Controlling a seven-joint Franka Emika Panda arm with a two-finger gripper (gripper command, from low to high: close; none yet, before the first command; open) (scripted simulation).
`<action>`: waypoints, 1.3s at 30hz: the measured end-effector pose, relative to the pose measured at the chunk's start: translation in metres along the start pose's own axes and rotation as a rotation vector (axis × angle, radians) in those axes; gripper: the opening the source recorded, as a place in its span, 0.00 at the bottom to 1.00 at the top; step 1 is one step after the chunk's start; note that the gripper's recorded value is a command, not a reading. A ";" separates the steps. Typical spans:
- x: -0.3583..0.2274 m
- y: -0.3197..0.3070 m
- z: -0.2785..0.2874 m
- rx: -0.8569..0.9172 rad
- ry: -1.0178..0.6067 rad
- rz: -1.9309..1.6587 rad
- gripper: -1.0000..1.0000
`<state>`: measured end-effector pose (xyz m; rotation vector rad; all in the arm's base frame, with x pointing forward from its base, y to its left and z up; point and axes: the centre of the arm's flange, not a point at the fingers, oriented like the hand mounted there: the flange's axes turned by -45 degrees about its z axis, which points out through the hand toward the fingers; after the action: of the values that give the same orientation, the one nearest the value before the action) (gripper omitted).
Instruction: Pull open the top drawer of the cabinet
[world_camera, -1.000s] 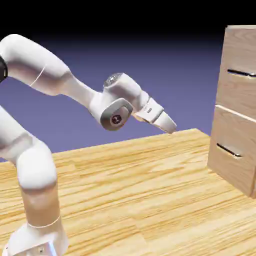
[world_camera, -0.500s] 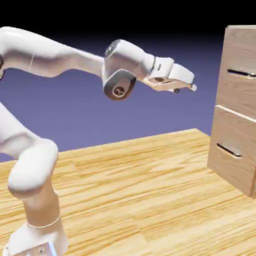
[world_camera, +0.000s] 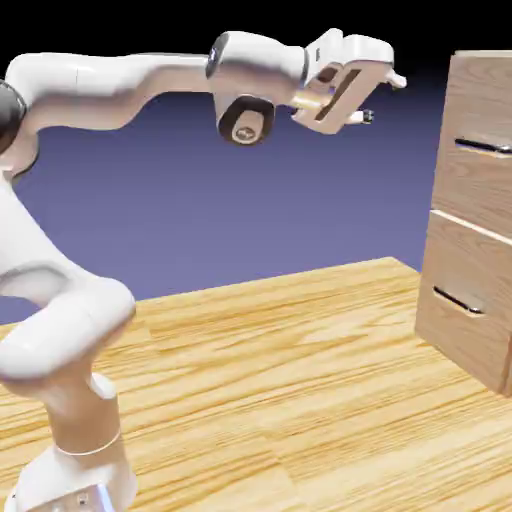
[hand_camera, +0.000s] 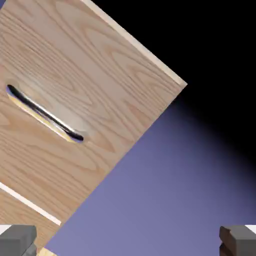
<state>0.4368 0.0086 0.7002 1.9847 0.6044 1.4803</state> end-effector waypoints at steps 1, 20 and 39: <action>0.005 0.000 0.001 -0.008 0.009 -0.024 0.50; 0.065 -0.046 0.078 -0.097 0.147 -0.463 0.50; 0.035 -0.124 0.220 -0.114 0.242 -0.757 0.50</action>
<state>0.6563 0.0812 0.5929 1.2646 1.1830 1.2253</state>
